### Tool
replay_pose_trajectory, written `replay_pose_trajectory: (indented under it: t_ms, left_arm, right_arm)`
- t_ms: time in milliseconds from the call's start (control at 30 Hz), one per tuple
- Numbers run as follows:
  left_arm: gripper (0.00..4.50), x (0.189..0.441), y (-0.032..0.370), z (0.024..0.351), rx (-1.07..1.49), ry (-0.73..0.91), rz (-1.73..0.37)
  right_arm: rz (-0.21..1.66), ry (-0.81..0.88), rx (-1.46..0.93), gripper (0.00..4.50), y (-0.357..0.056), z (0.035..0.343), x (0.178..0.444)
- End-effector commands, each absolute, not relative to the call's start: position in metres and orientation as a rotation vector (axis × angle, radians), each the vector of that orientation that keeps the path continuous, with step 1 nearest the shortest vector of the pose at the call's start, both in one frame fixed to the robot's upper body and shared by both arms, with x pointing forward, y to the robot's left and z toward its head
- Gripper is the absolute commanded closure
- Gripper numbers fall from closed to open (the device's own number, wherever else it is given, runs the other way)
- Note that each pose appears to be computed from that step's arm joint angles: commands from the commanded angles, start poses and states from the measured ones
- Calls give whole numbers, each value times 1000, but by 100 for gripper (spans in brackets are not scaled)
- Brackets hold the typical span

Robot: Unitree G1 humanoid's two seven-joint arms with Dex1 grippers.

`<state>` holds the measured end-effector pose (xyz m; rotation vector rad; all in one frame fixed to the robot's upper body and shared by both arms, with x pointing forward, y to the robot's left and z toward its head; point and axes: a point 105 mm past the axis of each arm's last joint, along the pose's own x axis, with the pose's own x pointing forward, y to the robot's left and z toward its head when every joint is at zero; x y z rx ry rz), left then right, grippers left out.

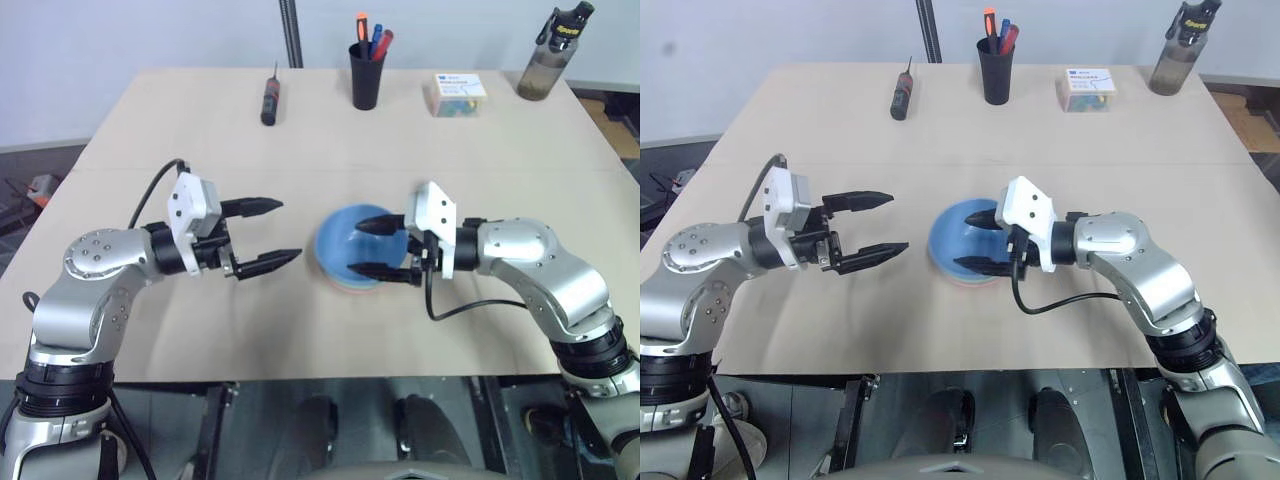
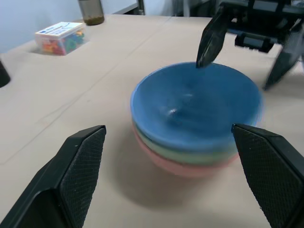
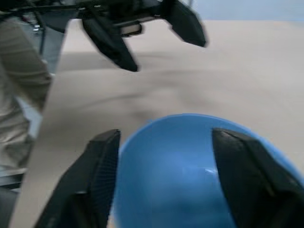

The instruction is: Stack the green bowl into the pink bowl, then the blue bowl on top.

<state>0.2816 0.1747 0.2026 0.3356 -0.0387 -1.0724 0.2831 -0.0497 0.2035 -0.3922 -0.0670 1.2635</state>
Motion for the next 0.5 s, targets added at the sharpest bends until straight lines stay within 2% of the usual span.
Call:
replay_pose_trajectory:
  t_ms: [33, 167, 267, 333, 500]
  left_arm:
    - [0, 278, 183, 206, 317, -36, -1001]
    - [0, 273, 193, 200, 303, 4, -964]
    - [0, 268, 205, 196, 296, 45, -945]
    - [0, 265, 213, 194, 304, 67, -932]
    - [0, 258, 224, 190, 317, 114, -925]
  right_arm:
    - [1112, -148, -429, 146, -92, 231, 280]
    - [1034, -3, -391, 146, -142, 222, 274]
    - [953, 23, -439, 45, -167, 220, 270]
    - [926, 57, -453, 12, -179, 217, 264]
    - [911, 111, -444, 12, -191, 212, 250]
